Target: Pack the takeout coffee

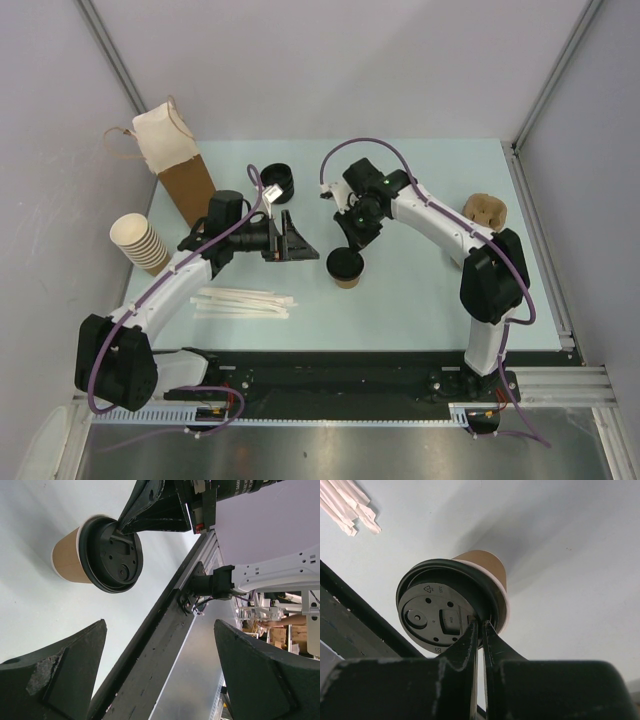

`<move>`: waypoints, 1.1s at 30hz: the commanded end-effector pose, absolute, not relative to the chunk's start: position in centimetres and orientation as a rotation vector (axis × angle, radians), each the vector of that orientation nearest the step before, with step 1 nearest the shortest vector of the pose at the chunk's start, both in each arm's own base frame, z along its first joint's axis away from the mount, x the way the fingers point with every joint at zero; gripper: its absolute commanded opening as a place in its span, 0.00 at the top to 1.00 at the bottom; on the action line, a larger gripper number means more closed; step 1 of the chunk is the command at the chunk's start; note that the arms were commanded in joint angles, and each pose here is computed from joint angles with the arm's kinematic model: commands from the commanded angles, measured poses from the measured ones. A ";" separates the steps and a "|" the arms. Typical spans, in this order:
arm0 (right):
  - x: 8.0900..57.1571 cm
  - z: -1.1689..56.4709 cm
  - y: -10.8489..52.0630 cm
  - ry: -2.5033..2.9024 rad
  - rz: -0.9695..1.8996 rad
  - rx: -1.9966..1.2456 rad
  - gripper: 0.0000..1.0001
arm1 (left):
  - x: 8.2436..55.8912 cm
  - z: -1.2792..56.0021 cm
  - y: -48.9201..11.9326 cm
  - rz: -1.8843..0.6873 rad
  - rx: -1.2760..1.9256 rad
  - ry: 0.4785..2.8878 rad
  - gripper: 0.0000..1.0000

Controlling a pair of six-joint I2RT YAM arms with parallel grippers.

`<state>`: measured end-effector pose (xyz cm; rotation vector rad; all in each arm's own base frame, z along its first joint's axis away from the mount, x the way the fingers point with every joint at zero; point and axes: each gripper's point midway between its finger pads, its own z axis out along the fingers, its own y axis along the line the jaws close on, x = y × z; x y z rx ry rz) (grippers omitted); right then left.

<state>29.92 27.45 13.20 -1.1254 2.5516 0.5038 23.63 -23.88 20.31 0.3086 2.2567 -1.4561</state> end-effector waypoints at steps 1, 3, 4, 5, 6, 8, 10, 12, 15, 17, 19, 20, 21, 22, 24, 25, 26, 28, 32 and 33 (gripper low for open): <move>29.9 14.0 27.5 2.527 0.492 -1.129 0.93 | 23.8 20.9 -24.0 -1.478 0.334 2.220 0.07; 29.8 14.0 27.4 2.530 0.482 -1.134 0.92 | 23.8 20.8 -24.0 -1.477 0.331 2.224 0.07; 29.8 13.9 27.4 2.530 0.479 -1.134 0.92 | 23.7 20.9 -23.9 -1.476 0.334 2.221 0.07; 29.9 13.9 27.2 2.533 0.466 -1.130 0.92 | 23.7 20.9 -23.9 -1.476 0.334 2.221 0.06; 30.0 13.9 27.1 2.534 0.461 -1.127 0.93 | 23.7 20.8 -24.0 -1.477 0.335 2.223 0.06; 30.2 14.0 27.0 2.532 0.453 -1.118 0.93 | 23.7 20.9 -23.9 -1.476 0.334 2.221 0.07; 30.3 14.2 26.9 2.528 0.448 -1.111 0.93 | 23.7 20.8 -24.0 -1.478 0.333 2.224 0.07; 30.6 14.4 26.7 2.524 0.439 -1.102 0.93 | 23.7 20.8 -24.0 -1.478 0.333 2.224 0.06; 30.7 14.6 26.6 2.518 0.438 -1.097 0.92 | 23.7 20.8 -24.0 -1.477 0.334 2.225 0.07; 30.7 14.6 26.5 2.517 0.437 -1.097 0.92 | 23.8 20.8 -24.0 -1.478 0.332 2.226 0.06; 30.5 14.5 26.7 2.521 0.449 -1.105 0.91 | 23.8 20.8 -24.0 -1.477 0.335 2.221 0.06; 30.4 14.4 26.7 2.524 0.454 -1.107 0.90 | 23.8 20.7 -24.0 -1.477 0.329 2.228 0.07; 30.4 14.4 26.8 2.522 0.454 -1.111 0.90 | 23.8 20.8 -24.0 -1.477 0.331 2.225 0.06; 30.2 14.2 26.9 2.525 0.455 -1.116 0.90 | 23.8 20.8 -24.0 -1.477 0.331 2.225 0.06; 30.1 14.3 27.0 2.521 0.460 -1.125 0.89 | 23.7 20.8 -24.0 -1.476 0.332 2.224 0.07; 30.1 14.2 27.0 2.522 0.454 -1.124 0.89 | 23.8 20.8 -24.0 -1.476 0.333 2.223 0.07; 30.1 14.2 27.0 2.522 0.454 -1.126 0.89 | 23.8 20.8 -24.0 -1.478 0.333 2.224 0.06; 30.0 14.2 27.1 2.522 0.458 -1.129 0.89 | 23.8 20.8 -24.0 -1.476 0.332 2.225 0.07; 29.9 14.1 27.0 2.525 0.451 -1.135 0.87 | 23.8 20.8 -24.0 -1.475 0.334 2.224 0.06; 29.9 14.1 27.0 2.526 0.449 -1.133 0.86 | 23.8 20.8 -24.0 -1.476 0.332 2.224 0.06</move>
